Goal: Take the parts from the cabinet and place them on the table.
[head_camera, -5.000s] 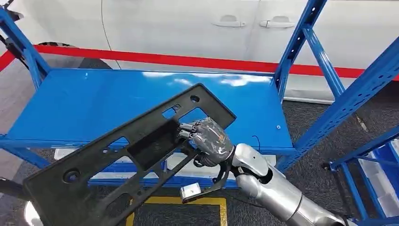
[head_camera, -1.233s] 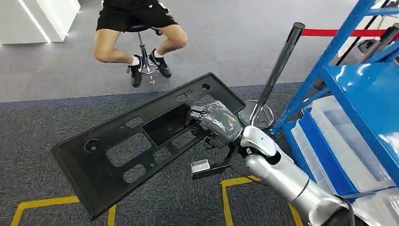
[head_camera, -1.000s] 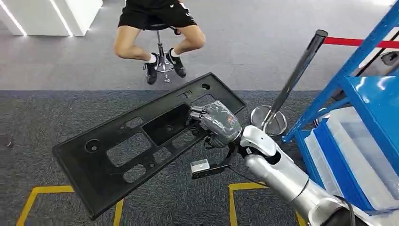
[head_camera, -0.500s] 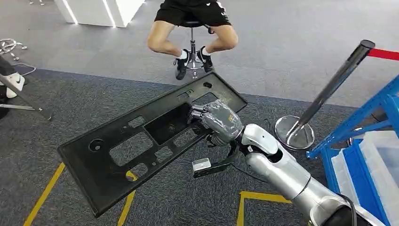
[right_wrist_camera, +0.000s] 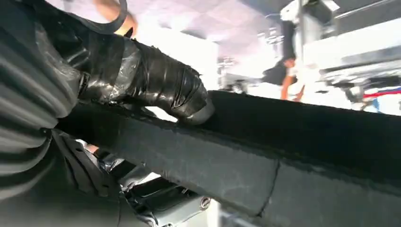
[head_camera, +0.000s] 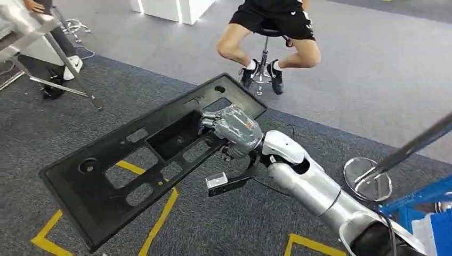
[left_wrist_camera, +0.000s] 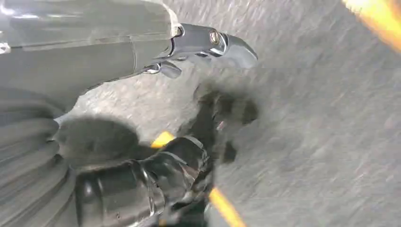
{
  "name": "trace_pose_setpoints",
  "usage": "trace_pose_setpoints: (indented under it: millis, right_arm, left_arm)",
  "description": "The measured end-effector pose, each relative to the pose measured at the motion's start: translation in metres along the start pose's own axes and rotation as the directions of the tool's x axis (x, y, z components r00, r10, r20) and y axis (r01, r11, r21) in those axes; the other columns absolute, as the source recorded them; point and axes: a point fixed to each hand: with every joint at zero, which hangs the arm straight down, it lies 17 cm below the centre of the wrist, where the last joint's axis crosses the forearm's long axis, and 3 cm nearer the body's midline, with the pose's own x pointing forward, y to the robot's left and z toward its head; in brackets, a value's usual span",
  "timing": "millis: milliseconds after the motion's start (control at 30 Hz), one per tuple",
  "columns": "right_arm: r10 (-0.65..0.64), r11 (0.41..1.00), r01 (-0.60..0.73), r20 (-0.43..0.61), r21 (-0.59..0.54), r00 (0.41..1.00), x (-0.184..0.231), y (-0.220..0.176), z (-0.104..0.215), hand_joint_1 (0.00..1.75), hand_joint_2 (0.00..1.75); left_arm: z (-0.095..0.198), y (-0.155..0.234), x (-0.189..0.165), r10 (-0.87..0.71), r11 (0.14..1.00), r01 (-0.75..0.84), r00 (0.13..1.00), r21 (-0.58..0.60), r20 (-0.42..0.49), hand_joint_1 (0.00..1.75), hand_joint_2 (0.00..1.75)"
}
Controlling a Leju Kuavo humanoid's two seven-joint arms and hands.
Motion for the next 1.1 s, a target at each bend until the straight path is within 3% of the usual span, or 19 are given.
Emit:
trace_pose_setpoints:
  millis: [433,667,800,1100]
  right_arm:
    - [-0.002,1.000,0.002,0.035,0.000,0.999,0.007,-0.003,-0.017,1.75,1.75]
    - [0.001,1.000,-0.001,0.047,0.012,0.999,0.008,-0.003,-0.022,1.75,1.75]
    - [-0.001,1.000,0.000,0.061,0.016,0.998,0.013,-0.004,-0.029,1.75,1.75]
    - [0.028,0.999,-0.030,0.046,0.032,0.999,0.002,-0.008,-0.034,1.75,1.75]
  left_arm:
    - [0.000,0.023,0.017,0.004,1.000,-0.005,1.000,0.026,0.016,0.00,1.75]
    - [0.000,0.036,0.004,0.017,0.999,-0.016,1.000,0.040,-0.013,0.00,1.75]
    - [0.001,0.047,0.023,0.020,0.998,-0.021,1.000,0.054,0.011,0.00,1.75]
    - [0.001,0.049,0.012,0.044,0.997,-0.044,0.999,0.056,-0.009,0.00,1.75]
